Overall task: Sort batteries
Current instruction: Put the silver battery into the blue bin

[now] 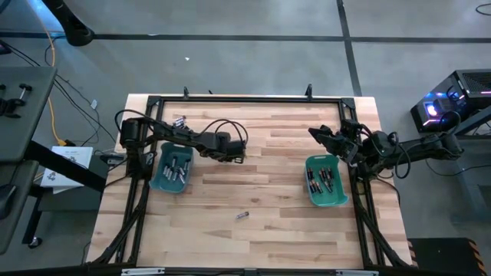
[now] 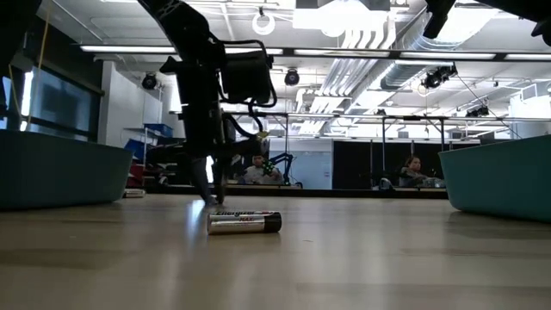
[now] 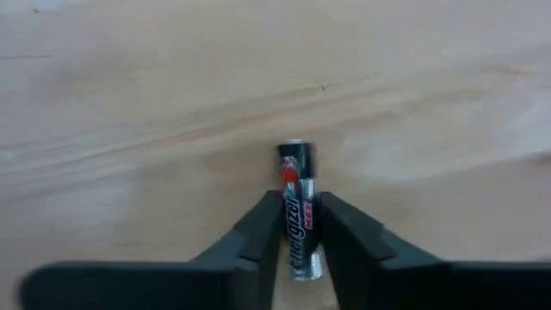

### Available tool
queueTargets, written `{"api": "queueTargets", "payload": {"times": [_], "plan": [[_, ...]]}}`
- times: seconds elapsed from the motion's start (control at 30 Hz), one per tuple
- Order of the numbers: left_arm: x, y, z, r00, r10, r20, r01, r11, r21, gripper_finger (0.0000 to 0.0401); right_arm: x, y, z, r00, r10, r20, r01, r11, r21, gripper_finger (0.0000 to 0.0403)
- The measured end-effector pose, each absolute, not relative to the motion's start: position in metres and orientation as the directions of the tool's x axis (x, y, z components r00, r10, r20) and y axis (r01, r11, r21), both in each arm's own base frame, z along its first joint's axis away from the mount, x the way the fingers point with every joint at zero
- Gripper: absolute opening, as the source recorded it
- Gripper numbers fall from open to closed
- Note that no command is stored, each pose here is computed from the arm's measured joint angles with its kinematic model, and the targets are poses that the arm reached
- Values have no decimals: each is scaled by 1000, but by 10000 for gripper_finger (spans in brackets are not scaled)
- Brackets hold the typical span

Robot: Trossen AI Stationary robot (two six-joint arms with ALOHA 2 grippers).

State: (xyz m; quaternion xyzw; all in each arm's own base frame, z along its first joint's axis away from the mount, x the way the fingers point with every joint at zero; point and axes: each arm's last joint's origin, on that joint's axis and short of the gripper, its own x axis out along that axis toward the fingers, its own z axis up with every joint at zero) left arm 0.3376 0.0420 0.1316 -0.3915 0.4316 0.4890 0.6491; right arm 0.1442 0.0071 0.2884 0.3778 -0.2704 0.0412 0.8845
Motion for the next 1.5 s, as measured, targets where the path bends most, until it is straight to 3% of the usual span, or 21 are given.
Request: {"api": "queueTargets", "payload": {"times": [0.1,0.4,0.5,0.63,0.77,1.03,1.3,1.5], "plan": [[338,35,144,187,273,-943,-957,266,-113,26,144,7,288,850,-131,510,-278,710,647,243],[319,-18,267,280,399,-873,-916,383,-119,26,145,7,288,855,-136,501,-264,716,646,243],[291,-34,303,226,411,-883,-931,357,-72,26,146,7,285,865,-153,478,-233,722,652,243],[251,-44,322,68,352,-933,-966,258,27,26,148,6,283,873,-165,458,-207,727,655,243],[226,-46,310,-2,227,-974,-982,182,44,26,148,6,283,873,-166,458,-203,731,652,243],[202,-38,237,-75,149,-986,-991,102,91,26,148,6,284,871,-169,460,-206,726,656,243],[186,-23,197,-181,134,-974,-968,151,200,31,147,6,284,869,-168,466,-215,720,660,243],[182,-15,175,-163,131,-978,-962,200,187,31,147,6,284,869,-165,467,-225,708,669,243]]}}
